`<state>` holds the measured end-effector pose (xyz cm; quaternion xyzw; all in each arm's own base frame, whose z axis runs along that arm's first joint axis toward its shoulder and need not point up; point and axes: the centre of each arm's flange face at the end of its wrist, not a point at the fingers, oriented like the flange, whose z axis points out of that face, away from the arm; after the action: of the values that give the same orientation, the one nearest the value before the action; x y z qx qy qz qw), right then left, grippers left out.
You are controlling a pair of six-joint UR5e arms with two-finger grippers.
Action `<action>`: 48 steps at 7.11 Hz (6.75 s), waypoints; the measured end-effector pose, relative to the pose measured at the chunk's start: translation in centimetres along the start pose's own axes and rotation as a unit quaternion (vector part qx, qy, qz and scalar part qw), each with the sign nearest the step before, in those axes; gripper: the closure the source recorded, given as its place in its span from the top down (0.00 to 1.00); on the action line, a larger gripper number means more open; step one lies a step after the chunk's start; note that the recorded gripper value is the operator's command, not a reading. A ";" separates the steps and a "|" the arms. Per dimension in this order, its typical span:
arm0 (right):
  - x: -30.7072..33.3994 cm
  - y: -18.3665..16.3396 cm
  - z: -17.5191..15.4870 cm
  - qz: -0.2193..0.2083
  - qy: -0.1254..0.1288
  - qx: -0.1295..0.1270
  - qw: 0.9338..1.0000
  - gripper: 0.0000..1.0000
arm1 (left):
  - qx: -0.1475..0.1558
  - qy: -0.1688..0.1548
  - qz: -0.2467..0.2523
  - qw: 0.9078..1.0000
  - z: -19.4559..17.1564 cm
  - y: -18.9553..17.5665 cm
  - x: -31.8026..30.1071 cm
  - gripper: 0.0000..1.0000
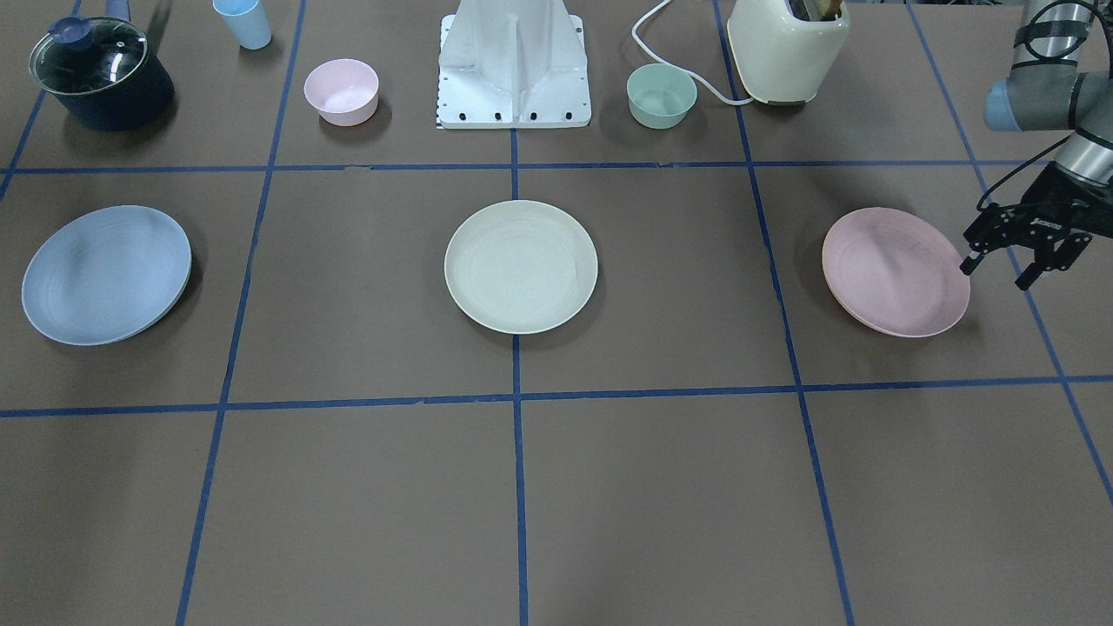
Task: Stack three plates with pink and blue
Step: 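Reach the left gripper to the pink plate rim and grasp it, then carry the pink plate with the left gripper onto the cream plate, then open the left gripper and withdraw it while the right gripper reaches the blue plate, then grasp the light blue plate rim with the right gripper, then carry the blue plate with the right gripper onto the pink plate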
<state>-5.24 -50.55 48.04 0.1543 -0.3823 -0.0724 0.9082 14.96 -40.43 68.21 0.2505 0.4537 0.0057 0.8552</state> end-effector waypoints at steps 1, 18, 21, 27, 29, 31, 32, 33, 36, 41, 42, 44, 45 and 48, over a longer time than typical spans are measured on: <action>0.0 0.0 0.0 0.000 0.000 0.000 1.000 1.00 | -0.007 0.000 -0.003 1.000 0.9 0.7 0.8 0.21; 0.2 0.4 0.2 0.003 -0.001 -0.003 1.000 1.00 | -0.086 0.085 -0.166 0.979 5.9 -10.8 48.9 0.00; 0.2 0.4 0.2 0.003 -0.001 -0.004 1.000 1.00 | -0.095 0.082 -0.170 0.977 7.3 -8.9 51.6 0.99; -1.9 1.0 2.3 0.027 -0.007 -0.018 0.999 1.00 | -0.090 0.057 -0.109 0.988 5.3 -11.9 48.8 1.00; -4.8 4.9 6.0 0.059 -0.012 0.011 0.998 1.00 | -0.092 0.034 -0.009 0.995 1.0 -15.6 42.8 1.00; -4.9 12.2 9.2 0.071 -0.016 0.035 0.997 0.99 | -0.088 0.001 0.113 0.990 -3.6 -19.2 31.2 1.00; -3.5 15.0 10.1 0.070 -0.019 0.039 0.997 0.96 | -0.085 -0.020 0.162 0.983 -5.8 -20.4 25.3 1.00; -1.5 17.2 11.6 0.068 -0.023 0.043 0.996 0.87 | -0.086 -0.032 0.192 0.977 -7.5 -20.7 21.2 1.00; 2.6 20.8 14.5 0.075 -0.034 0.052 0.995 0.53 | -0.093 -0.035 0.213 0.972 -9.2 -20.0 17.4 1.00; 2.9 22.3 16.5 0.069 -0.020 0.038 0.997 0.00 | -0.097 -0.036 0.207 0.973 -9.4 -19.2 16.6 1.00; 2.6 22.0 16.5 0.067 -0.024 0.039 0.997 0.00 | -0.097 -0.036 0.207 0.973 -9.4 -19.2 16.7 1.00; 0.2 19.8 15.7 0.058 -0.045 0.047 0.996 0.00 | -0.097 -0.036 0.206 0.973 -9.4 -19.2 16.7 1.00; -2.6 17.2 15.0 0.057 -0.061 0.050 0.995 0.00 | -0.098 -0.037 0.205 0.973 -9.3 -19.2 16.6 1.00; -15.8 7.1 9.8 0.116 -0.102 0.054 0.986 0.00 | -0.098 -0.037 0.202 0.974 -9.3 -19.2 16.6 1.00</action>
<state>-23.17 -42.13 46.24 0.1495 -0.4919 0.0388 0.8568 13.31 -49.33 42.81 0.2519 0.3589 0.2136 0.8730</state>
